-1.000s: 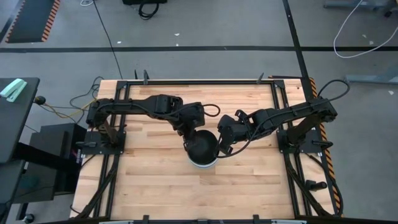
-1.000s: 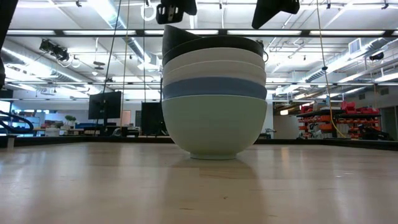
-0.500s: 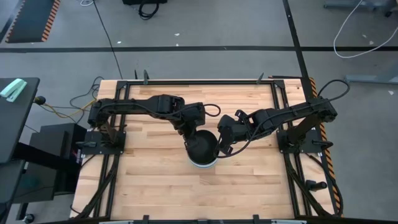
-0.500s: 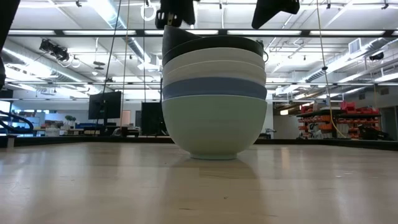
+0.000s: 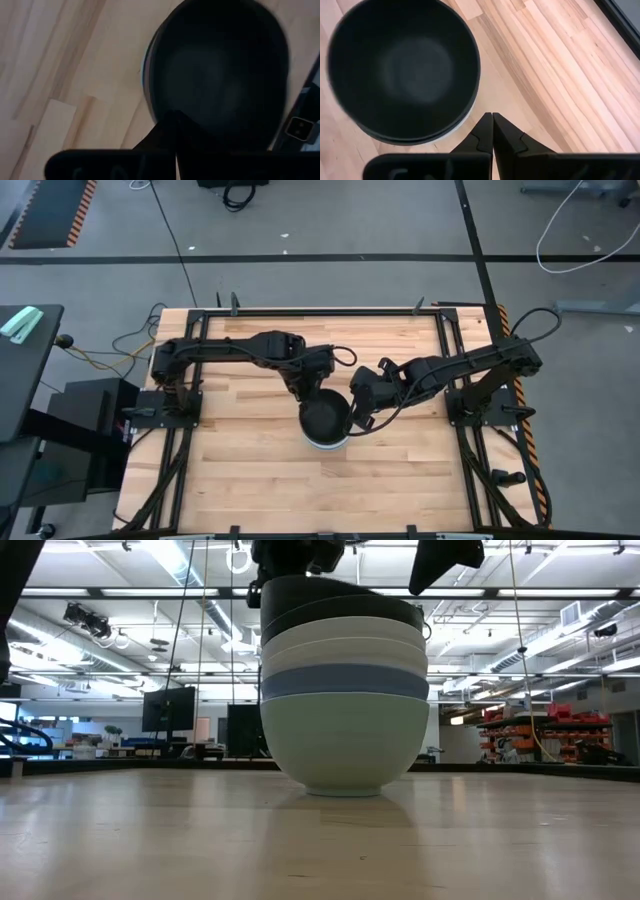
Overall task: Nest bowls inside each other
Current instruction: Stack the black bowl on the stacked black bowl
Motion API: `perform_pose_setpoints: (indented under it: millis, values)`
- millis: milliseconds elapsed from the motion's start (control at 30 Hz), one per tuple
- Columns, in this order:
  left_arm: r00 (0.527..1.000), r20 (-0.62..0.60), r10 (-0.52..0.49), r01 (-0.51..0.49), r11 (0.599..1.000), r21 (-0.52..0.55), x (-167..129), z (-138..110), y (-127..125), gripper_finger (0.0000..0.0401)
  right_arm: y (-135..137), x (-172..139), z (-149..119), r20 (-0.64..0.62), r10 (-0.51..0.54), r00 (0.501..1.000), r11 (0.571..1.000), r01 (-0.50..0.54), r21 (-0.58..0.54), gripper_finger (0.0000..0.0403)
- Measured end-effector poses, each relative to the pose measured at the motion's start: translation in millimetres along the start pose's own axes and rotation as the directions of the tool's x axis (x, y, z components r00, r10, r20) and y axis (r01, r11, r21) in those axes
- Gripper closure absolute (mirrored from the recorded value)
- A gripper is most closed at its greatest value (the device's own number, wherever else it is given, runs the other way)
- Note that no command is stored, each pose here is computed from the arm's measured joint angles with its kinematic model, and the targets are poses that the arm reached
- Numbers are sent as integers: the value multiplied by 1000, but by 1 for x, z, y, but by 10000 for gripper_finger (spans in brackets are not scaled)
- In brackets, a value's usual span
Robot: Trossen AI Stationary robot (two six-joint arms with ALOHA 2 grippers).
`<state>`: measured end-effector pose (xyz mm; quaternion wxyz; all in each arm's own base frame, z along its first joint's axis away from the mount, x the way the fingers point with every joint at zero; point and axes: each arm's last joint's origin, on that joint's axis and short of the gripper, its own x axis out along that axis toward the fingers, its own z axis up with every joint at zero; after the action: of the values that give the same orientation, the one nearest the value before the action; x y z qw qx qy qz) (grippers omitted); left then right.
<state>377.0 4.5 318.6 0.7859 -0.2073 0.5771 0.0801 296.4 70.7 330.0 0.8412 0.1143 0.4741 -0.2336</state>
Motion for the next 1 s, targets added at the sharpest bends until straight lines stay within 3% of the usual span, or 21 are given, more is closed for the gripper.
perform_pose_setpoints:
  millis: [633, 1000]
  values:
    - [998, -60, 9, -8, 1000, 21, 23, 0, -9, 400, 0, 1, -1, -2, 0, 1000, 1000, 0, -2, 396]
    - [997, -77, 21, -16, 998, 59, 11, -12, -18, 400, 0, 1, -1, -2, -1, 1000, 1000, 1, -2, 394]
